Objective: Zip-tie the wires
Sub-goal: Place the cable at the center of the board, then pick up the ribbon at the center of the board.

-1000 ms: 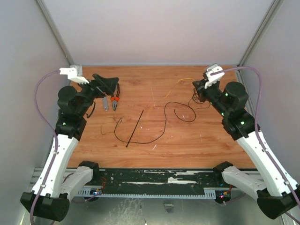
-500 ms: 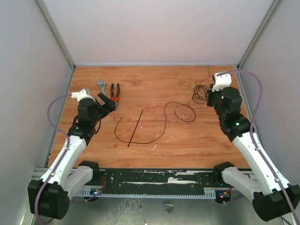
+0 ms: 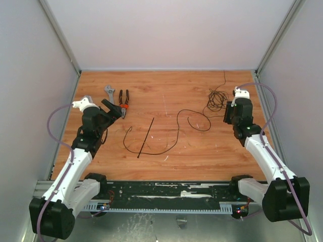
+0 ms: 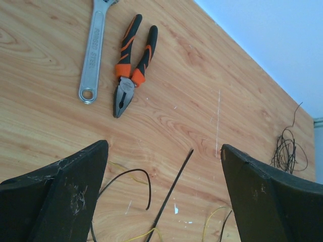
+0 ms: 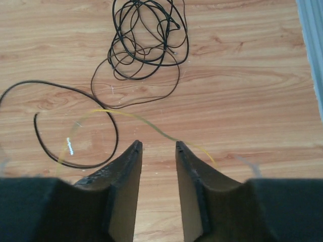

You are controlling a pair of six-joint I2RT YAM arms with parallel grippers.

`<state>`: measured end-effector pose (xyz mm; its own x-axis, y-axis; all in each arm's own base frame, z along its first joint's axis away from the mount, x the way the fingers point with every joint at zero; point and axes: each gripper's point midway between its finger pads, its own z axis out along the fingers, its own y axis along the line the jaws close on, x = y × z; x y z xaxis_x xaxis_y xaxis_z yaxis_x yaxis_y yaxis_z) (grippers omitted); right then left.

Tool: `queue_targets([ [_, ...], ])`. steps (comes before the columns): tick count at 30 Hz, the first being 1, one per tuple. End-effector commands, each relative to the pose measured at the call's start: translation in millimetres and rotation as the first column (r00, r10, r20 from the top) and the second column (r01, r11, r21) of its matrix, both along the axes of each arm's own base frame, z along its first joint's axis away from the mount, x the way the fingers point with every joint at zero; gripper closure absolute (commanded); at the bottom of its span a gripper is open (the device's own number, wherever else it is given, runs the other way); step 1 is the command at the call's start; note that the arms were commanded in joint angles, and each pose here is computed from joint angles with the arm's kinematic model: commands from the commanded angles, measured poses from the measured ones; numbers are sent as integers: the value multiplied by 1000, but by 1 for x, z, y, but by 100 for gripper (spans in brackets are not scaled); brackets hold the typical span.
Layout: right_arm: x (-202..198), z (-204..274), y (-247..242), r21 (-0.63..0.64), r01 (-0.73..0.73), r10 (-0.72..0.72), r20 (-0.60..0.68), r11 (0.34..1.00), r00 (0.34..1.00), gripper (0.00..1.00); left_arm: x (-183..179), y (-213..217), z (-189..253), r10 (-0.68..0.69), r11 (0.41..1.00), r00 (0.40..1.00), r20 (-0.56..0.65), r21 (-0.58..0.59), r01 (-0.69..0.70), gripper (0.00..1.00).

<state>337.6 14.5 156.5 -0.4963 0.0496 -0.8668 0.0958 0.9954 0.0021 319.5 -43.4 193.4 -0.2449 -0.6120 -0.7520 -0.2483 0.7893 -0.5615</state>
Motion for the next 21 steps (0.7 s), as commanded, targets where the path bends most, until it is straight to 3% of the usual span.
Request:
queue_targets([
  [1,8,15,-6,9,38,-38,54,999,998,62,8,-1,29,-29,999,996,79,41,26,2],
  [5,7,25,-18,-30,88,-86,66,996,994,46,14,-14,43,-157,979,987,38,134,151,2],
  [10,14,50,-10,2,46,-46,125,999,991,45,20,-27,44,-261,944,965,-37,198,263,4],
  [21,18,57,14,70,-67,56,146,995,988,46,35,-114,-52,-407,815,835,-371,266,515,4],
])
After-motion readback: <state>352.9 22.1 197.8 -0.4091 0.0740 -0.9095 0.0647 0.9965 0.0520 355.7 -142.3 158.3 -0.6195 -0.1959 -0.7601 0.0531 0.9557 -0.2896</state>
